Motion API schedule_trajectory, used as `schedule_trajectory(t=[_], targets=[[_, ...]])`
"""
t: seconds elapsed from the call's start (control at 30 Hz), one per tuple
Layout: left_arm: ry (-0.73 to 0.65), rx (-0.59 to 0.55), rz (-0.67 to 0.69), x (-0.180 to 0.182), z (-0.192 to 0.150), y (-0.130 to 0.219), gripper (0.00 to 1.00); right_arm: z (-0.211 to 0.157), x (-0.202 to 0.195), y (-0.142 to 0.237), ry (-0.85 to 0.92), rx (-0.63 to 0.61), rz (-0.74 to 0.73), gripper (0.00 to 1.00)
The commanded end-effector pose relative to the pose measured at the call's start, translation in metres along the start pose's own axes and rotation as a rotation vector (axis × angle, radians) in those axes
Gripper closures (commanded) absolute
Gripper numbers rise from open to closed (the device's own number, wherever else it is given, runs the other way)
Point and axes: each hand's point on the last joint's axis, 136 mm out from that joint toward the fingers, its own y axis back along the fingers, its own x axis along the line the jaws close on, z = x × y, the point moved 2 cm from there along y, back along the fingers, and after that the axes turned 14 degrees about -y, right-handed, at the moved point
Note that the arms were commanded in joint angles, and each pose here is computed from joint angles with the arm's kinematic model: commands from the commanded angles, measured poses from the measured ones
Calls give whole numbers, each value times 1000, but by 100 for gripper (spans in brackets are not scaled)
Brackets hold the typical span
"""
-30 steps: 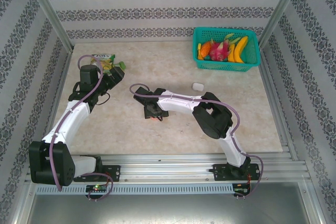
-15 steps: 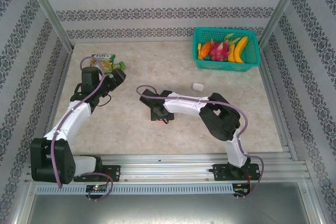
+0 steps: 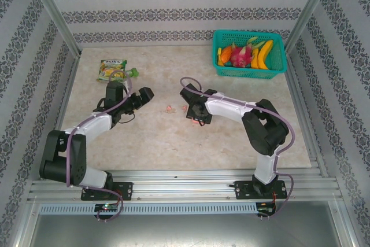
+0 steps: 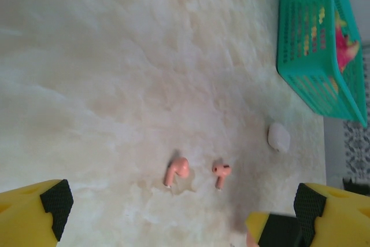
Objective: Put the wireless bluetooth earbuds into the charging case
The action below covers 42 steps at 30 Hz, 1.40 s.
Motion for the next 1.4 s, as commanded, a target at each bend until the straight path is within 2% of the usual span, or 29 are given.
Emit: schedule_trajectory(t=[0.0, 0.27, 0.6, 1.07, 1.37], targets=[[-66, -38, -138, -28, -3, -12, 0, 13, -2, 7, -87, -8, 40, 41], [-156, -32, -257, -59, -37, -36, 0, 32, -5, 1, -261, 12, 88, 42], [-212, -79, -357, -85, -52, -47, 0, 42, 8, -1, -425, 58, 179, 43], [-250, -83, -405, -106, -66, -62, 16, 43, 40, 8, -588, 134, 352, 43], [-244, -77, -424, -112, -68, -76, 22, 47, 66, 30, -595, 148, 446, 44]])
